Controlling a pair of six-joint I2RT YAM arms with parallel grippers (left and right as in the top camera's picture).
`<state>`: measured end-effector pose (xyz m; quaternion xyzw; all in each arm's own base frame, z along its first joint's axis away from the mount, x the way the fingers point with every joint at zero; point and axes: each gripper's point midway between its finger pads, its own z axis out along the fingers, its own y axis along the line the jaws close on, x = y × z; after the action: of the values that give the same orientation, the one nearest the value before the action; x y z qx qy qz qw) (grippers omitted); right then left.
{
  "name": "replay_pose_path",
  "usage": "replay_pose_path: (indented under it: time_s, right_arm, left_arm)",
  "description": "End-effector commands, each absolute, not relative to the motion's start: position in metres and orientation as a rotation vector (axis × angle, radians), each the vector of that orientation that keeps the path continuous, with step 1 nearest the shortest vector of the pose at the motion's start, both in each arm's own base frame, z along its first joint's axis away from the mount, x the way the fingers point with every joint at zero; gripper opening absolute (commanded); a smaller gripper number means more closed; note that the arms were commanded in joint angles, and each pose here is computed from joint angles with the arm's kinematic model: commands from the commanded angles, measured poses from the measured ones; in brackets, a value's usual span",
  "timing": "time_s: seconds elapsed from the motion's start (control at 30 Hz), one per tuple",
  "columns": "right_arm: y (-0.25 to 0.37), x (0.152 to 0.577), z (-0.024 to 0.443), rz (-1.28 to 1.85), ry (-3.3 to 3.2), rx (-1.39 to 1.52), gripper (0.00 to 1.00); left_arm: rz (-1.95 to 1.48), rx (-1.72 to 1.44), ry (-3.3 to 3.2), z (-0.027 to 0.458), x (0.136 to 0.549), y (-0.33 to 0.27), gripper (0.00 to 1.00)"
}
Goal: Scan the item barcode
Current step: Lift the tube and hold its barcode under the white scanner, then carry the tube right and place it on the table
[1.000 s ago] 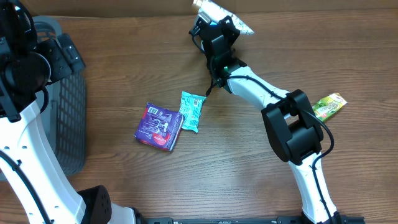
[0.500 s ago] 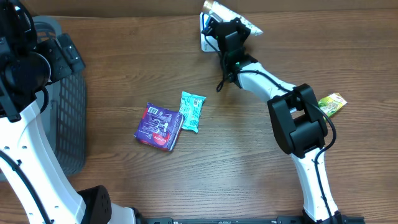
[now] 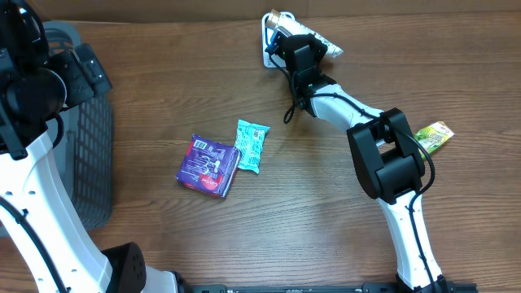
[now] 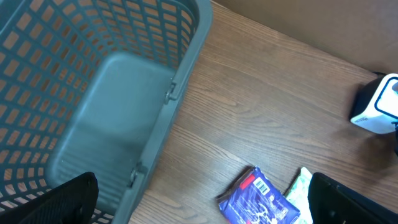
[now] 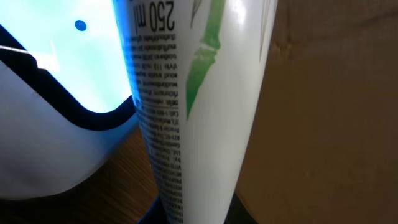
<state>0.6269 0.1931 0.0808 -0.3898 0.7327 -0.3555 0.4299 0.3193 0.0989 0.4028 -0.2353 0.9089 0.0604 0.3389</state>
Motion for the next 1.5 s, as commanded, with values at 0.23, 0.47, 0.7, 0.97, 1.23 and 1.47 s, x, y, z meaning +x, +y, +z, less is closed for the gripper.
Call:
replay_pose_path:
  time_s: [0.23, 0.47, 0.7, 0.97, 1.23, 1.47]
  right_arm:
    - [0.208, 0.619, 0.194, -0.870, 1.714, -0.757, 0.04]
    - [0.198, 0.572, 0.303, -0.746, 1.722, -0.582, 0.04]
    - [0.164, 0.494, 0.346, -0.301, 1.963, -0.254, 0.04]
    - [0.121, 0.440, 0.307, 0.422, 2.356, 0.174, 0.04]
    - [0.058, 0.434, 0.224, 0.602, 2.558, 0.581, 0.04]
    - [-0.005, 0.424, 0.128, 0.399, 2.555, 0.997, 0.04]
  left_arm:
    - [0.168, -0.604, 2.372, 0.402, 0.319, 0.100, 1.00]
    - [0.168, -0.604, 2.372, 0.402, 0.319, 0.100, 1.00]
    - [0.168, -0.604, 2.372, 0.402, 0.319, 0.099, 1.00]
    - [0.168, -0.604, 2.372, 0.402, 0.319, 0.100, 1.00]
    - [0.168, -0.604, 2.372, 0.402, 0.319, 0.100, 1.00]
    - [0.168, -0.604, 2.372, 0.402, 0.319, 0.100, 1.00]
